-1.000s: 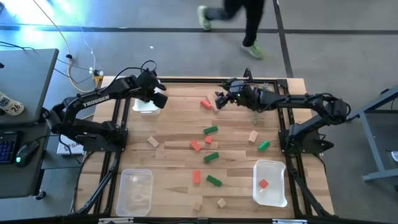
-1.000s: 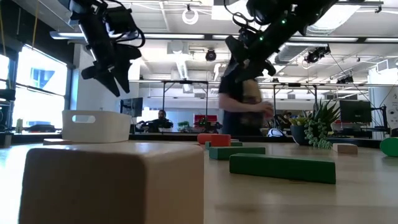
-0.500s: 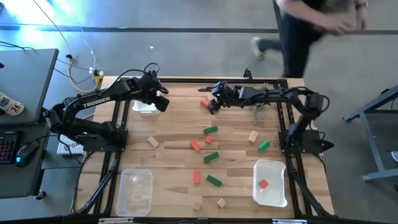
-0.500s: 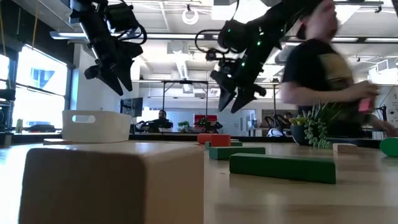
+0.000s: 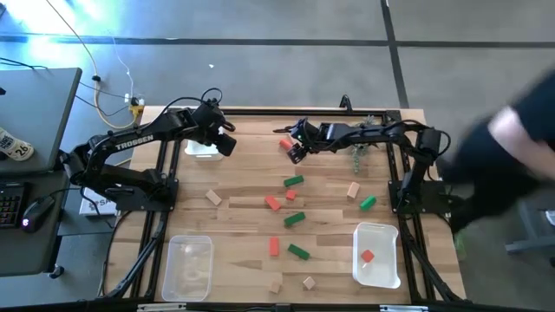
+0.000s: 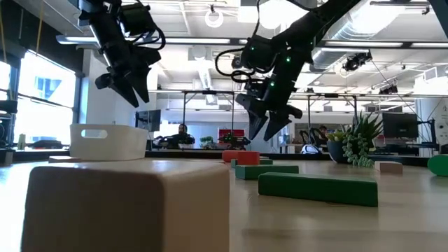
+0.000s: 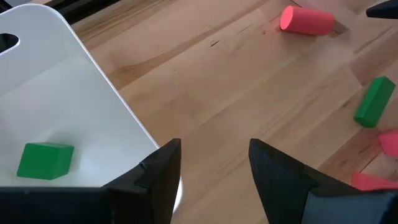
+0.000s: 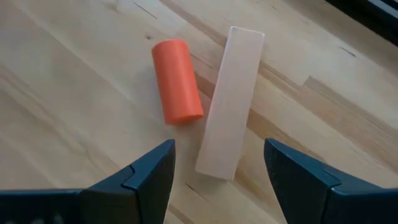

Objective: Sort & place blocks by color
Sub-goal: Put the brown block into the transparent bin

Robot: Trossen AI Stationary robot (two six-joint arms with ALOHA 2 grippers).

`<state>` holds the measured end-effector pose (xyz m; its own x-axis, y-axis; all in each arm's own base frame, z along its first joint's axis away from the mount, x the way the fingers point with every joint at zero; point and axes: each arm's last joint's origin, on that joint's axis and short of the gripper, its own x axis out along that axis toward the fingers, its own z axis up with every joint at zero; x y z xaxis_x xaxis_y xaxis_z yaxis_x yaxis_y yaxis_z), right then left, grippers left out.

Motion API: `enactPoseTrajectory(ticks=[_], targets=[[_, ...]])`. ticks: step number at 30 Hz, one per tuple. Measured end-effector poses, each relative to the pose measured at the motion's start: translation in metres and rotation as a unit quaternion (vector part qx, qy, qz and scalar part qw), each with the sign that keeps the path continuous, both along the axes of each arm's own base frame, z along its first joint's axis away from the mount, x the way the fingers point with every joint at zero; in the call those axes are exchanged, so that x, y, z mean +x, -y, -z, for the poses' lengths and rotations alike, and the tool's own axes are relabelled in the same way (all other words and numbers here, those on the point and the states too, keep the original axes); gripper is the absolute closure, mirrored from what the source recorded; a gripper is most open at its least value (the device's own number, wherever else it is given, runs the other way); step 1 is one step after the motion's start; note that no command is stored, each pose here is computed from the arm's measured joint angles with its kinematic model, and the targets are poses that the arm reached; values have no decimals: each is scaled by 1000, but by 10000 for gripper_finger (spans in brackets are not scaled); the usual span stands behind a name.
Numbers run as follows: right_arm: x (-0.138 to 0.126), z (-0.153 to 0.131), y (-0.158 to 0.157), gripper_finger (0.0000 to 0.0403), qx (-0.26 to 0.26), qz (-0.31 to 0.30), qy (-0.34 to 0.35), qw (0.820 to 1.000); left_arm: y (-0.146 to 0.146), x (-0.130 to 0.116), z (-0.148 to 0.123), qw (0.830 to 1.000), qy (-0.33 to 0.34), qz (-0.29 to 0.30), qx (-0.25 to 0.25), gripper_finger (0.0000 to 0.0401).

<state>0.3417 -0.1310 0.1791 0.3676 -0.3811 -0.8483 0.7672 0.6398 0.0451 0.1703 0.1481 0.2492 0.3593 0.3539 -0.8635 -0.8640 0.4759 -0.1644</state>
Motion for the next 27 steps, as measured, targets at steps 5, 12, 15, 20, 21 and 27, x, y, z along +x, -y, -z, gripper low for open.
enactPoseTrajectory(ticks=[5,12,15,20,21,27], targets=[[2,11,2,169,6,7,-11,1000,0,0,0,1000,0,0,0,227],[7,34,4,169,9,12,-34,999,0,0,0,1000,0,0,0,227],[8,40,5,169,12,13,-41,999,0,0,0,1000,0,0,1,227],[8,47,7,174,6,20,-51,998,0,0,0,1000,-1,-1,1,227],[8,47,7,180,6,20,-52,998,0,0,0,1000,-1,-1,1,227],[10,51,7,250,18,16,-47,999,0,0,0,1000,-1,-1,1,227]])
